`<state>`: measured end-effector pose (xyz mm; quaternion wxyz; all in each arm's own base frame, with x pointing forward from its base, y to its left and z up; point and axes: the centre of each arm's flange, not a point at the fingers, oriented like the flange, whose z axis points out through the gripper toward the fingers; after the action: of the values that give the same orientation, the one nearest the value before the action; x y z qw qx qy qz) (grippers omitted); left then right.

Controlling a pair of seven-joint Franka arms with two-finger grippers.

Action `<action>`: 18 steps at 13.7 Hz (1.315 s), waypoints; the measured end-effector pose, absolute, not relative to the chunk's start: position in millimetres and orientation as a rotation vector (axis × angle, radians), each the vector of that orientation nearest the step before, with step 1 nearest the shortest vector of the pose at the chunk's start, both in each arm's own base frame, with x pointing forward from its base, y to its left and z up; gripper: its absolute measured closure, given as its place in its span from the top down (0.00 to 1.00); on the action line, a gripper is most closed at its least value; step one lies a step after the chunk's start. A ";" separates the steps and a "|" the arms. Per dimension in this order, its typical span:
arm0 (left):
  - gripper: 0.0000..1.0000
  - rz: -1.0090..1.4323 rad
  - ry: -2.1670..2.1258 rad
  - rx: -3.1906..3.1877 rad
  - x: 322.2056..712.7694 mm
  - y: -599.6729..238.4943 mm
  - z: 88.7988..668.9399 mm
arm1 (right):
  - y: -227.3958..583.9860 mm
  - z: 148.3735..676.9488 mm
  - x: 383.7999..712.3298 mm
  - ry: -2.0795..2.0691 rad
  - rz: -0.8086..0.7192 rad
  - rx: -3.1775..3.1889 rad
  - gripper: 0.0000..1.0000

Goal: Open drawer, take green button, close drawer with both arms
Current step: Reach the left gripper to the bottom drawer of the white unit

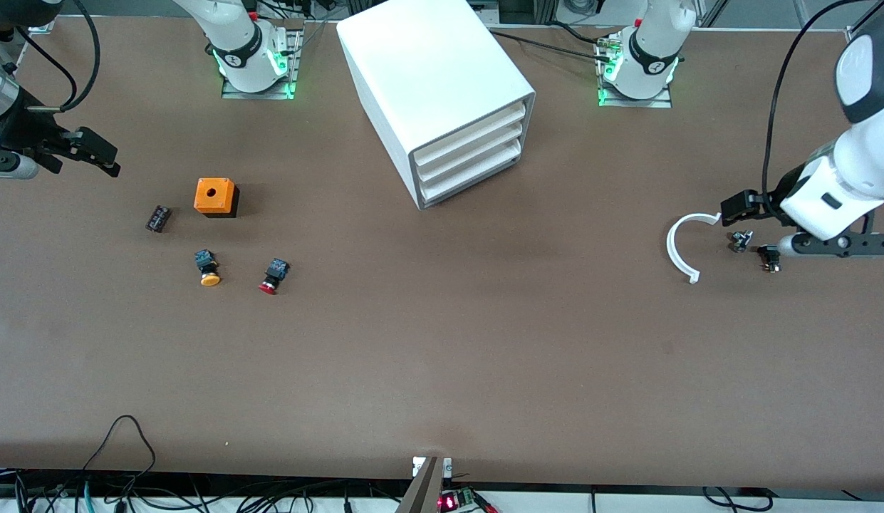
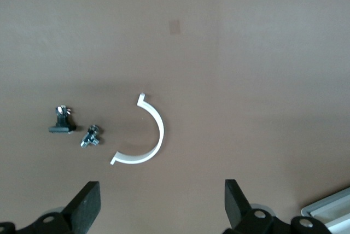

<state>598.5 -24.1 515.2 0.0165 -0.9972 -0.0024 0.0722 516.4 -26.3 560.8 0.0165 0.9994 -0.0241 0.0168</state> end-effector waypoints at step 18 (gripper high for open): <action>1.00 1.210 0.555 -3.832 465.1 -247.4 136.5 | 20.9 486.1 569.7 0.014 -0.168 3.150 1.00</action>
<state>465.1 -247.4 136.5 -0.4417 -0.8475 0.1226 0.2677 569.7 20.9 486.1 -0.0066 0.9985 0.0045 -0.0534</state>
